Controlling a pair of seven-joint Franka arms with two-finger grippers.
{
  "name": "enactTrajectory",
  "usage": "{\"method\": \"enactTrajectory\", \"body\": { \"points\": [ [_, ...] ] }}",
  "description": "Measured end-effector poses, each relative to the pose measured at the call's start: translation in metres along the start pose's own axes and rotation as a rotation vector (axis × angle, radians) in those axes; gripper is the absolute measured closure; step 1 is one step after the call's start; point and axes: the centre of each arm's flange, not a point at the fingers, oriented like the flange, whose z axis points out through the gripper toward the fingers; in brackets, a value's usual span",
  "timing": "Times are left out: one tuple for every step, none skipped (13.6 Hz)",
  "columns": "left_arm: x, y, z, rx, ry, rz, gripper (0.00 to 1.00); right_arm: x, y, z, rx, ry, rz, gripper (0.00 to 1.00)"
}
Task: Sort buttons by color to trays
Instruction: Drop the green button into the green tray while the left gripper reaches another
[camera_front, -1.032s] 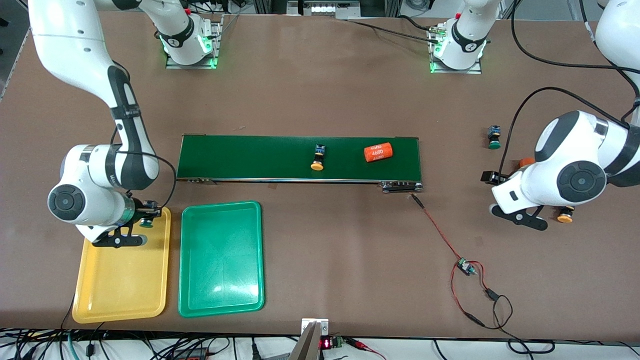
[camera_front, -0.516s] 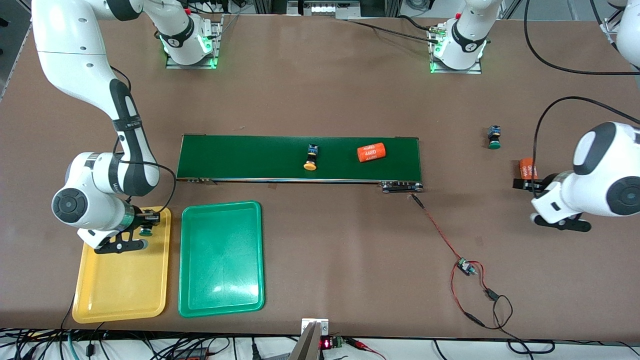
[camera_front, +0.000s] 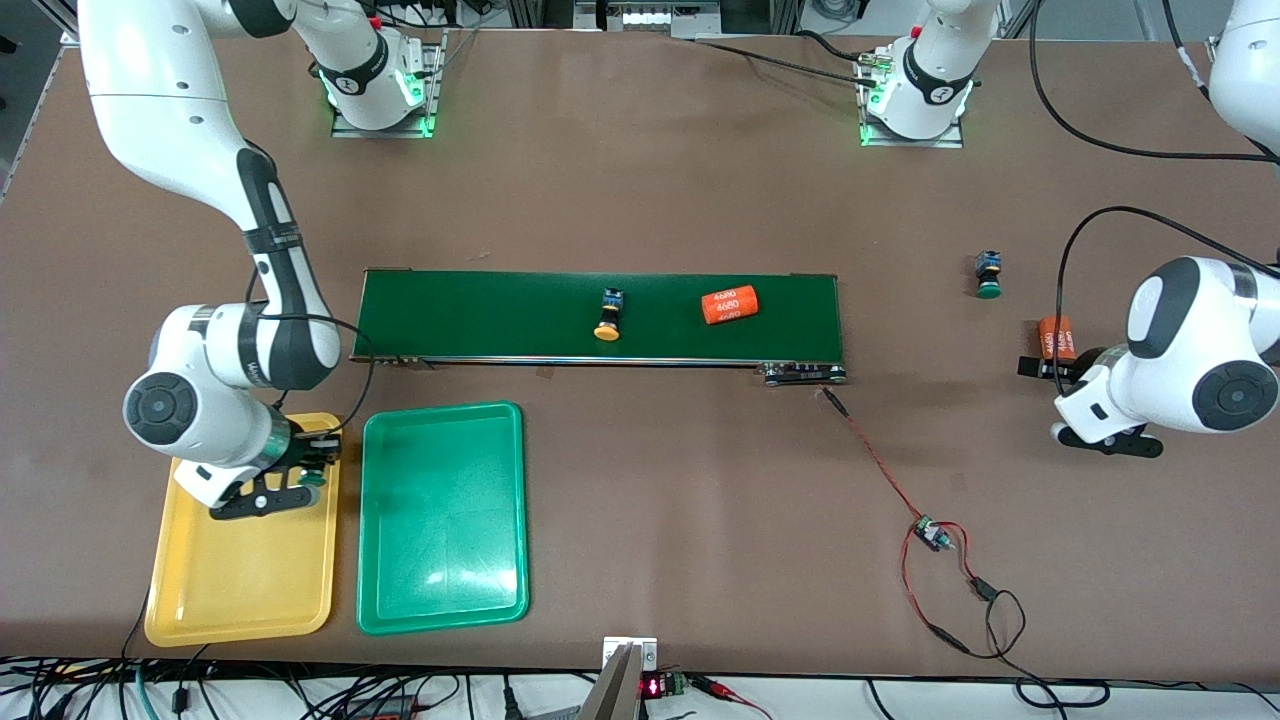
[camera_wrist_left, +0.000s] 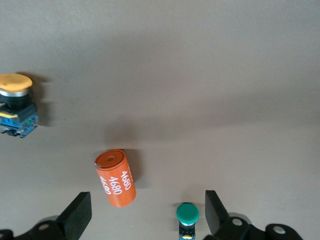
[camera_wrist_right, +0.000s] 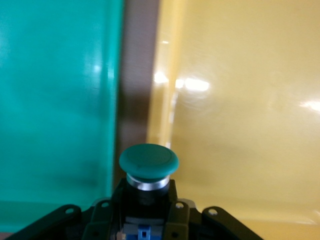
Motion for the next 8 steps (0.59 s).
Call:
{"method": "enactTrajectory", "body": {
  "points": [
    [-0.009, 0.004, 0.005, -0.012, 0.004, -0.007, 0.0, 0.001, -0.01, -0.001, 0.008, 0.002, -0.009, 0.67],
    [-0.021, 0.01, 0.011, -0.02, 0.006, -0.016, 0.0, 0.002, -0.021, -0.001, 0.017, 0.004, -0.017, 0.67],
    [-0.034, 0.016, 0.021, -0.019, -0.003, -0.02, 0.0, 0.003, -0.03, 0.0, 0.024, 0.005, -0.024, 0.67],
    [-0.047, 0.021, 0.034, -0.015, -0.022, -0.012, 0.0, 0.004, -0.039, 0.001, 0.029, 0.008, -0.027, 0.67],
    [-0.06, 0.026, 0.049, -0.012, -0.05, 0.005, 0.0, 0.006, -0.048, 0.002, 0.03, 0.011, -0.027, 0.67],
    [-0.072, 0.03, 0.066, -0.012, -0.082, 0.022, 0.0, 0.009, -0.057, 0.004, 0.03, 0.014, -0.026, 0.67],
    [-0.082, 0.032, 0.083, -0.015, -0.116, 0.032, 0.0, 0.012, -0.066, 0.005, 0.03, 0.018, -0.021, 0.67],
    [-0.091, 0.032, 0.101, -0.021, -0.151, 0.036, 0.0, 0.015, -0.073, 0.008, 0.029, 0.02, -0.02, 0.67]
  ]
}}
